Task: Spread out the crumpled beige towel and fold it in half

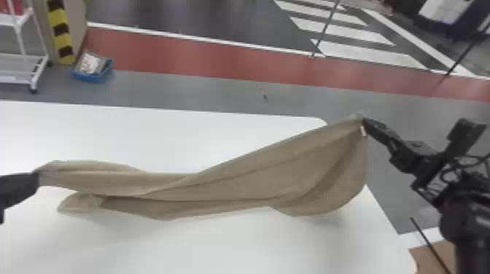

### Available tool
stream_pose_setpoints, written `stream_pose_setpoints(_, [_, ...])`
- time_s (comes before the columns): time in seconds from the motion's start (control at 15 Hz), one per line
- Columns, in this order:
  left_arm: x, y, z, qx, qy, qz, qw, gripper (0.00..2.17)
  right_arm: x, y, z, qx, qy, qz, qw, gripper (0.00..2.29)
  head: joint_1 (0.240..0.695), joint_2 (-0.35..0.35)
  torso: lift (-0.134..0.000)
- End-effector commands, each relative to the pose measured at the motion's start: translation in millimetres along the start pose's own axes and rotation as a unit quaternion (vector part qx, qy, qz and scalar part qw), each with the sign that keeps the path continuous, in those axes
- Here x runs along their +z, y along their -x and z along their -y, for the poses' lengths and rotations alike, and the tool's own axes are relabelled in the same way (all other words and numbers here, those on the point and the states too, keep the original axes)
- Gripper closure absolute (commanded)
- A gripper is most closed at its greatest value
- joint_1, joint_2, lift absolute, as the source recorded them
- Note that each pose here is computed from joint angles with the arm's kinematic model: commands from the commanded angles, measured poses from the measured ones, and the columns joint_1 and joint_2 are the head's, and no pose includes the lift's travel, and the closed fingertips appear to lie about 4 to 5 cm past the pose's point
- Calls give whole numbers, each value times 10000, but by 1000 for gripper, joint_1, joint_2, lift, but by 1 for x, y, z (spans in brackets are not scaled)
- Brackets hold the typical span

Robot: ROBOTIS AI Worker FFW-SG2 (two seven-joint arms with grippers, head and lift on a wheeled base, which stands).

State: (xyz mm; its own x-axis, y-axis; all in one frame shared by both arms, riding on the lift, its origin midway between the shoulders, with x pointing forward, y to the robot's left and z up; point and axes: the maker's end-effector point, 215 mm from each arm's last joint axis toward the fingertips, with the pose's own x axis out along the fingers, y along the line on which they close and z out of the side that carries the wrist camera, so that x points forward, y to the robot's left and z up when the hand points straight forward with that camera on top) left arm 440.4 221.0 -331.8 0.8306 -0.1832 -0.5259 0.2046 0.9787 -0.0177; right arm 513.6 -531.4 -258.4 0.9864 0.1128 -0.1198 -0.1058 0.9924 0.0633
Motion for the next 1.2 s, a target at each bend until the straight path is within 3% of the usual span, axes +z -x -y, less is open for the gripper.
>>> stream_pose_setpoints(0.0, [34, 20, 7, -202, 0, 181, 9996, 2132, 43, 15, -6, 223, -225, 627, 9975, 1541, 695, -348, -124])
stream_pose_setpoints(0.13, [49, 34, 16, -391, 63, 273, 9988, 2132, 58, 25, -8, 399, -459, 946, 9937, 1541, 691, -350, -124])
stream_pose_setpoints(0.27, [57, 46, 13, -572, 249, 321, 9975, 2132, 72, 39, 5, 342, -602, 1242, 9898, 1575, 654, -350, -124])
stream_pose_setpoints(0.4, [56, 51, -2, -425, 255, 241, 9985, 2132, 79, 46, 19, 307, -871, 1463, 9849, 1575, 640, -350, -124])
stream_pose_setpoints(0.53, [62, 46, -20, -264, 339, 251, 9988, 2128, 75, 41, 31, 252, -867, 1361, 9866, 1575, 633, -350, -124])
stream_pose_setpoints(0.67, [66, 19, -46, -150, 414, 22, 9990, 2132, 58, 12, 34, 274, -1027, 1179, 9873, 1575, 627, -350, -124])
stream_pose_setpoints(0.8, [82, -7, -51, -171, 288, -279, 9990, 2132, 44, -30, 30, 331, -1024, 909, 9900, 1575, 627, -350, -124])
stream_pose_setpoints(1.07, [129, -75, -42, -604, 515, -510, 9955, 2132, 63, -103, 18, 421, -550, 1229, 9900, 1575, 585, -293, -124])
stream_pose_setpoints(1.13, [150, -92, -44, -647, 652, -349, 9952, 2132, 72, -119, 14, 439, -394, 1335, 9893, 1575, 569, -287, -124])
